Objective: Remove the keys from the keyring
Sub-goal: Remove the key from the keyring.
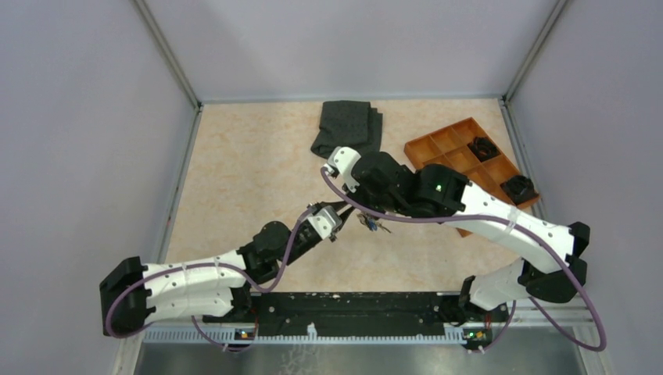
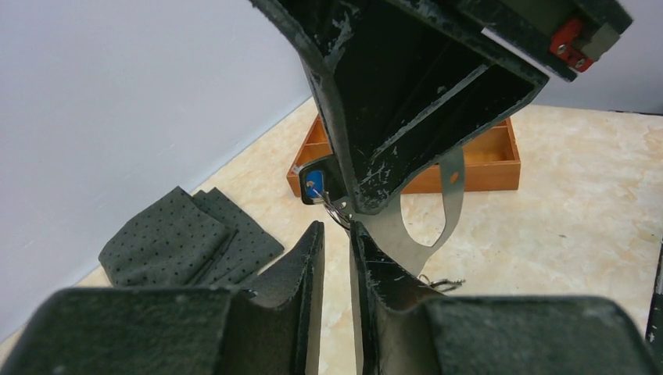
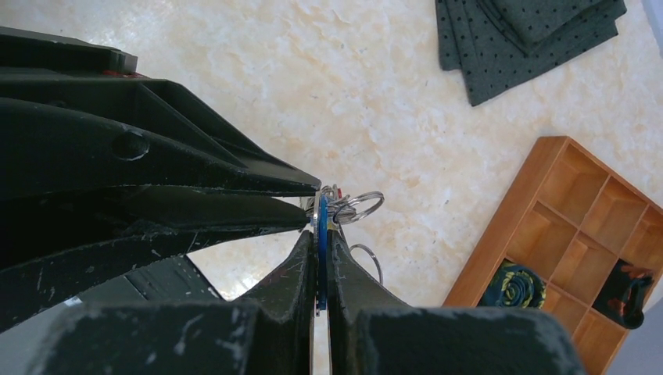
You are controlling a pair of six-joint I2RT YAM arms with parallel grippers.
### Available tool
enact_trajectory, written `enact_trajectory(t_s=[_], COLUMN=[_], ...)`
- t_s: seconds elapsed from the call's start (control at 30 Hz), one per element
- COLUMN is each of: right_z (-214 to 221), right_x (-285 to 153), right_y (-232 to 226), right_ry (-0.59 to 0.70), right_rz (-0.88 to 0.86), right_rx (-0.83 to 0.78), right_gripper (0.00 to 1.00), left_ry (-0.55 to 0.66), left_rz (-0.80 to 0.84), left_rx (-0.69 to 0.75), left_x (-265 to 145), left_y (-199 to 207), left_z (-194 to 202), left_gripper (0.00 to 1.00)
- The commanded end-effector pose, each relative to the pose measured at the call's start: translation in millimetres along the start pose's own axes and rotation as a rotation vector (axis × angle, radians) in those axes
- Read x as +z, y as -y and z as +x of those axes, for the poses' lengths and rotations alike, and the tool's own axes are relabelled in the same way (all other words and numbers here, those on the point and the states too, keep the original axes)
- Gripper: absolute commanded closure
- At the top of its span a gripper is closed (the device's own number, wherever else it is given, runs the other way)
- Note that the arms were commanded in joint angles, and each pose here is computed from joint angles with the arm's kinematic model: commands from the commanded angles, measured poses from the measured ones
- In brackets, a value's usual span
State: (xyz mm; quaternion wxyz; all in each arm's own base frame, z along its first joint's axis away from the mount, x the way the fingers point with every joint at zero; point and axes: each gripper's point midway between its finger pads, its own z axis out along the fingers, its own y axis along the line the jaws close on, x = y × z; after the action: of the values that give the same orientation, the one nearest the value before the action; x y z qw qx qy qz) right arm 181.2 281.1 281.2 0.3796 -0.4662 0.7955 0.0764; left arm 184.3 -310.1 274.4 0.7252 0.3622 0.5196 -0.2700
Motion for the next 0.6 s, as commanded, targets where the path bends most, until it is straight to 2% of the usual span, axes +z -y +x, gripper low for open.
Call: enact_trajectory(t_s=[0.0,0.37,0.47,0.57], right_z=[-24.7,-25.1,-27.3,-27.7], right_x=[-14.9,-13.9,-14.4,-14.9], right_y=[0.2,-0.9,-1.3,-0.5], right_ry=[0.087,0.085,0.088,0.088], right_rz=[-0.007,-0.009,-0.012,-0.01], right_rx=[0.032,0.03,0.031,0.031], right_gripper=[1.0,1.0,1.0,1.0], left_ry=[0.093,0.115,0.104,0.096], left_rz=[-0.05,-0.023,-0.031,-0.038], left_rx=[-0.017,-0.014,-0.009,-0.003], left_x=[6.6,4.2,5.2,6.5], left_y=[-11.1,-7.3,-8.2,-9.1], left_z=[-30.0,-34.9,-32.0,-29.6], left_gripper=[0.77,0.77,0.8,0.91])
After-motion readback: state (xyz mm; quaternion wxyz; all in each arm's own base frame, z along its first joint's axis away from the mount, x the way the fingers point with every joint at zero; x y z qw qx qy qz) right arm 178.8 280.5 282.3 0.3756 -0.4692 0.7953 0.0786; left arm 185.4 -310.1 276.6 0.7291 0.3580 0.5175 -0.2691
